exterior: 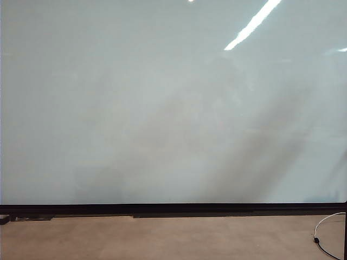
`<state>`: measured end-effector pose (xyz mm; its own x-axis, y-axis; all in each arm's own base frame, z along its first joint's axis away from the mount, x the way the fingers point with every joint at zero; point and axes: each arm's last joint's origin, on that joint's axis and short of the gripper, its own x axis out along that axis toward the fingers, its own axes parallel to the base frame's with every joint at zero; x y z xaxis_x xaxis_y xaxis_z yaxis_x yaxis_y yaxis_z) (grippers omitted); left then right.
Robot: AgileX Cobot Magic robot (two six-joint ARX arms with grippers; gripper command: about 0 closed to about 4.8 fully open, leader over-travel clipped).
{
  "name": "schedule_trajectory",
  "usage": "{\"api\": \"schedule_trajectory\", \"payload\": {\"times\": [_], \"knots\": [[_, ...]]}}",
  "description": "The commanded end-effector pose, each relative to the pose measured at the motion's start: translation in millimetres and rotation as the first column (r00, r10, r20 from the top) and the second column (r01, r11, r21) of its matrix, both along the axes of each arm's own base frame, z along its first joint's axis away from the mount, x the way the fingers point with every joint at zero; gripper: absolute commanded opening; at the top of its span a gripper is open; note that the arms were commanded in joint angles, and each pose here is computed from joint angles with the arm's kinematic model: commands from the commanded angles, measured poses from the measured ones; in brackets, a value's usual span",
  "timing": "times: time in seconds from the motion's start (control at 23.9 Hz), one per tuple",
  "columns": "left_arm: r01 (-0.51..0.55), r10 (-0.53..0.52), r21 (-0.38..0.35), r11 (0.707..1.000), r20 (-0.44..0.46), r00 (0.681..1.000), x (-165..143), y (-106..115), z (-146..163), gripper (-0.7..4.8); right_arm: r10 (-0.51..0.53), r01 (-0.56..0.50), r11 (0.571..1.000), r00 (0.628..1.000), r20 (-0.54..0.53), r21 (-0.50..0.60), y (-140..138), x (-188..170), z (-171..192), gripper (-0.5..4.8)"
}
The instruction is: Pick up the pen on the shelf to the right of the whiteboard and draw a rectangle.
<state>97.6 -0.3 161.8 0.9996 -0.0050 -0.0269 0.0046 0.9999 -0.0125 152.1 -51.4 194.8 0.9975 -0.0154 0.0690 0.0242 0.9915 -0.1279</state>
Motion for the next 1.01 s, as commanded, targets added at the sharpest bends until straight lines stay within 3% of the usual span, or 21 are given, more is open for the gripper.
{"api": "schedule_trajectory", "payload": {"times": [0.04, 0.21, 0.34, 1.01], "knots": [[0.000, 0.000, 0.005, 1.000, 0.009, 1.000, -0.1, 0.0, 1.5, -0.04, 0.005, -0.005, 1.000, 0.999, 0.037, -0.012, -1.5, 3.7, 2.9, 0.54], [0.000, 0.000, 0.005, 1.000, 0.009, 1.000, -0.1, 0.0, 1.5, -0.04, 0.005, -0.005, 1.000, 0.999, 0.037, -0.012, -2.9, 7.1, 0.5, 0.56], [0.000, 0.000, 0.005, 1.000, 0.009, 1.000, -0.2, 0.0, 1.6, -0.04, 0.004, -0.004, 1.000, 0.999, 0.037, -0.012, -4.1, 9.9, -1.6, 0.86], [0.000, 0.000, 0.005, 1.000, 0.009, 1.000, -0.2, 0.0, 1.6, -0.05, -0.036, 0.035, 0.999, 0.998, 0.044, 0.008, -21.6, 20.3, -13.3, 0.87]]}}
